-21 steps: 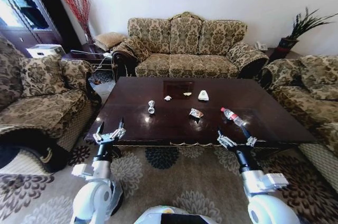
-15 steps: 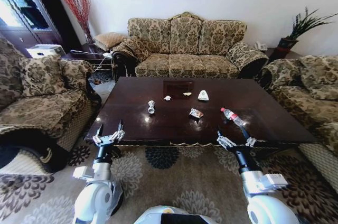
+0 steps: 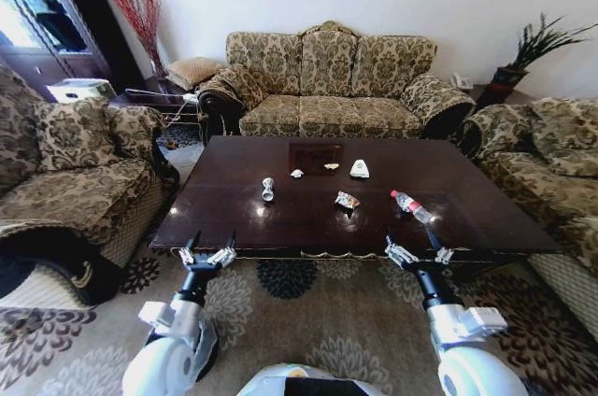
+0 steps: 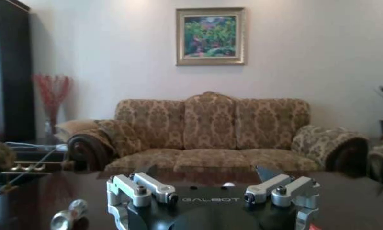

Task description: Move to the front of the table and place the trash on the table into the trash bin.

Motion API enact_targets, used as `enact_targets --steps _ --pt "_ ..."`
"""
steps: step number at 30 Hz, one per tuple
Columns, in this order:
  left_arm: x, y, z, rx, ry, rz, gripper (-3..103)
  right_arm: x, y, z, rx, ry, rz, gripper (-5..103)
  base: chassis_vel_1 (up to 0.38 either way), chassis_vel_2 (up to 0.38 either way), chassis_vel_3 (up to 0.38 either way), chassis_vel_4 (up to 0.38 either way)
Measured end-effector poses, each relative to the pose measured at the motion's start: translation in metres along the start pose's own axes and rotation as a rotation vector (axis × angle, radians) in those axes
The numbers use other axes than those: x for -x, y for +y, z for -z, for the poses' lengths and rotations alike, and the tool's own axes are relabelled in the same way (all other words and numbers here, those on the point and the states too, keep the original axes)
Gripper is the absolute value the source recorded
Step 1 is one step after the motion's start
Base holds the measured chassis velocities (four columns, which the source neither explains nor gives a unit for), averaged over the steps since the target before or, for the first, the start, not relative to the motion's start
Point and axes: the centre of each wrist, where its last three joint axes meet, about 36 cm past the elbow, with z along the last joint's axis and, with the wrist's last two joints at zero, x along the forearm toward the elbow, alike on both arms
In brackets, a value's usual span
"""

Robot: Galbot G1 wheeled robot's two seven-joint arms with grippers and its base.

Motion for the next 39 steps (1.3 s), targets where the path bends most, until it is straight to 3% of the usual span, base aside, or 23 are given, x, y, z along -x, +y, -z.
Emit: enact_targets --steps 2,4,14,21,27,34,39 --pt "-0.001 0.001 0.0 0.009 0.002 0.003 103 0.0 -0.001 -0.001 0.0 -0.005 0.018 100 0.0 0.0 0.0 0.0" --pt "-0.004 0.004 0.0 0.029 0.005 0.025 98 0.001 -0.002 -0.007 -0.005 -0.031 0.063 100 0.0 0.0 0.0 0.0" --pt "-0.004 0.004 -0.001 0.006 0.041 0.06 98 0.006 0.0 -0.019 -0.016 -0.041 0.075 100 0.0 0.0 0.0 0.0" --pt "-0.002 0.014 -0.011 -0.019 0.096 0.103 95 0.01 -0.001 -0.024 -0.023 -0.065 0.051 100 0.107 0.127 -0.11 -0.122" --pt "0.0 0.026 -0.023 -0.024 0.167 0.141 94 0.013 0.009 -0.026 0.019 -0.135 -0.023 100 0.238 0.235 -0.209 -0.225" --pt "0.002 0.039 -0.029 -0.027 0.207 0.161 96 0.011 0.002 -0.035 0.045 -0.126 -0.064 100 0.077 0.08 -0.088 -0.086" --pt "0.0 0.056 -0.039 -0.026 0.27 0.187 96 0.012 -0.002 -0.041 0.082 -0.126 -0.092 100 -0.015 -0.093 -0.002 0.062"
